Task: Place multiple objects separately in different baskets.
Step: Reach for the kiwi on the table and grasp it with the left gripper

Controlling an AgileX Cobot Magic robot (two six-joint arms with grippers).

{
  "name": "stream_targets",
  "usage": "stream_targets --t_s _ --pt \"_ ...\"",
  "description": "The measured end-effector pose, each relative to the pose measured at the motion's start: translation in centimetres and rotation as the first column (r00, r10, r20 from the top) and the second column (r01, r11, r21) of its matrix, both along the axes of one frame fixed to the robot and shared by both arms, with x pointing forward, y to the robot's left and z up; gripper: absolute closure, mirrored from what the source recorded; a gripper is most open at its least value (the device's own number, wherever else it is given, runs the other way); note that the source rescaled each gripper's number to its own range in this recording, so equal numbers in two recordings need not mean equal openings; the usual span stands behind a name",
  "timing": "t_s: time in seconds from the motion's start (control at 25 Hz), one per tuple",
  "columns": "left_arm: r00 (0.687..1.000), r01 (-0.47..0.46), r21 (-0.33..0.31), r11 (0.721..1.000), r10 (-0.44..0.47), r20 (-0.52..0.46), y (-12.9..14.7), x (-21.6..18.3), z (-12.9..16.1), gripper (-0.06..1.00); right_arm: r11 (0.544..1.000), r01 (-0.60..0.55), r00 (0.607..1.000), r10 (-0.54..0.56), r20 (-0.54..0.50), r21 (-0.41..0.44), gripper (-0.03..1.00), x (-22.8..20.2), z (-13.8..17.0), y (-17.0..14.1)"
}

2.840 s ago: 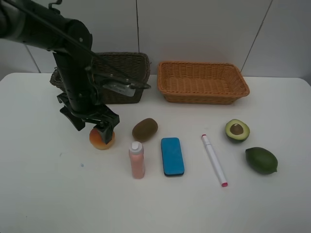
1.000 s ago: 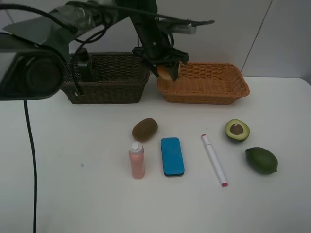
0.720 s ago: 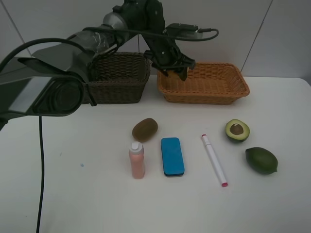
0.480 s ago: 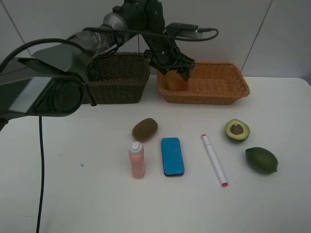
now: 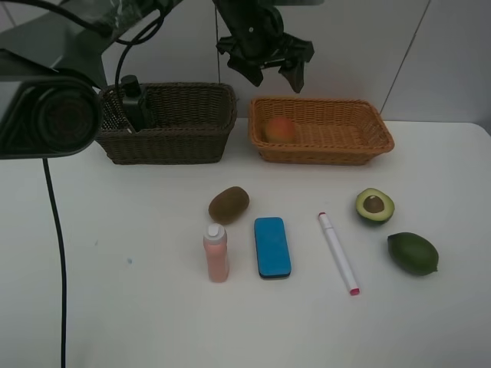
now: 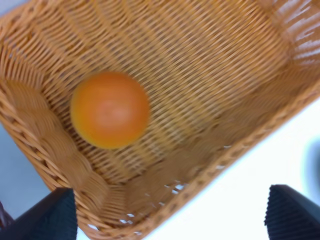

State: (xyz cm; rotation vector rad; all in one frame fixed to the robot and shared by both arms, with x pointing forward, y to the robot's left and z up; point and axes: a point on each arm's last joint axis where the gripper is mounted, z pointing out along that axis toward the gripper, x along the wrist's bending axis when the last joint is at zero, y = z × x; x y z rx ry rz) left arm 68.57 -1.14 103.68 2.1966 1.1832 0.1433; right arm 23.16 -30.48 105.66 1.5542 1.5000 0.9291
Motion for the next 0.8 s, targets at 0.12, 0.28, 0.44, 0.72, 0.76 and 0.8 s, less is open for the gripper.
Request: stream_targets --t_s 0.12,0.28,0.44,0.72,0.76,0.8 --pt "1.000 0.009 -0.008 1.000 -0.009 -0.009 0.4 -1.0 1.9 0.05 1.000 0.000 1.000 0.000 0.000 0.000 0.05 0.0 0.0 0.0" --pt "0.996 0.042 0.091 0.995 -0.035 -0.079 1.9 -3.6 2.2 0.05 1.000 0.000 1.000 0.000 0.000 0.000 0.05 0.0 0.0 0.0" --pt "0.982 0.070 0.194 0.979 -0.033 -0.188 4.5 -7.3 1.5 0.05 1.000 0.000 1.000 0.000 0.000 0.000 0.05 0.0 0.0 0.0" --pt "0.939 0.201 0.326 0.924 -0.086 -0.334 5.1 -11.9 -3.1 0.05 1.000 0.000 1.000 0.000 0.000 0.000 0.05 0.0 0.0 0.0" --pt "0.938 0.213 0.340 0.916 -0.095 -0.333 4.8 -12.3 -3.6 0.05 1.000 0.000 1.000 0.000 0.000 0.000 0.05 0.0 0.0 0.0" --pt "0.939 0.224 0.349 0.910 -0.106 -0.326 4.4 -12.5 -4.1 0.05 1.000 0.000 1.000 0.000 0.000 0.000 0.05 0.0 0.0 0.0"
